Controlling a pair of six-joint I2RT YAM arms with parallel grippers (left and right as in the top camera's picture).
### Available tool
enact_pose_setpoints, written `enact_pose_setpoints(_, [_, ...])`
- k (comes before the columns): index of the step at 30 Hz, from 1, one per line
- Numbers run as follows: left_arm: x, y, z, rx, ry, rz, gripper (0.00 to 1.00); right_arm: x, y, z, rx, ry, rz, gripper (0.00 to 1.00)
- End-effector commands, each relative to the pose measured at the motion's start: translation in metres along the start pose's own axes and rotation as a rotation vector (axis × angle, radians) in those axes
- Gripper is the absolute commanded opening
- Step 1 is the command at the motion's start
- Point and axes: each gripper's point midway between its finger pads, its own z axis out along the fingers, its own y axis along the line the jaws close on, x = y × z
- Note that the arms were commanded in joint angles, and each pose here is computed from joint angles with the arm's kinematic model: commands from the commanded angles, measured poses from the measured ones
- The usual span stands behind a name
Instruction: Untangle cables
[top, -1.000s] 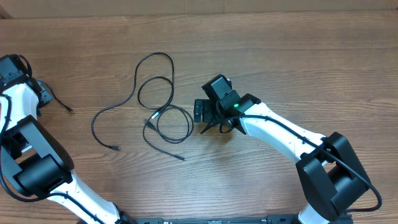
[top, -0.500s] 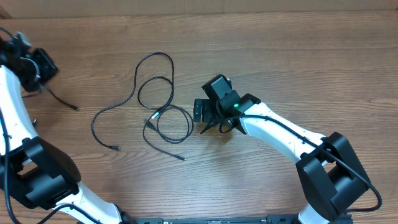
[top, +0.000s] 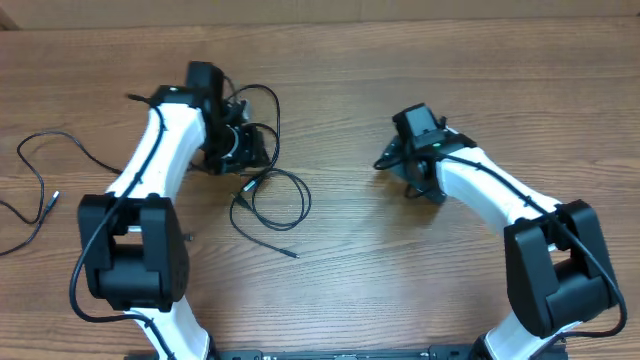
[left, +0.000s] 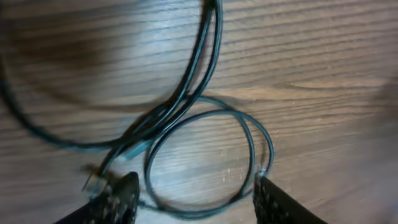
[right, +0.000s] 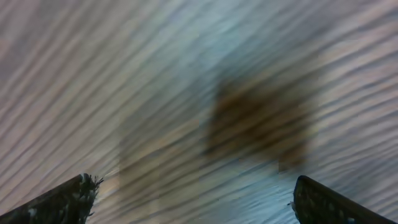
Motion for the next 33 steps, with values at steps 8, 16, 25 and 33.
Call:
enact_pose_setpoints(8, [0.009,-0.036,0.054,-0.159,-0.065,0.098,0.60,-0.015,-0.061,0.020,0.021,0.127,0.213,1.00])
enact_pose_setpoints(16, [0.036,-0.005,0.050,-0.379,-0.005,0.016,0.62,-0.015,-0.061,0.020,0.020,0.126,0.213,1.00])
enact_pose_setpoints(25, [0.033,0.044,0.033,-0.386,0.021,-0.159,0.79,-0.015,-0.061,0.020,0.020,0.126,0.213,1.00])
enact_pose_setpoints(33, [-0.008,0.044,0.032,-0.390,-0.167,-0.191,0.82,-0.015,-0.061,0.020,0.020,0.126,0.213,1.00])
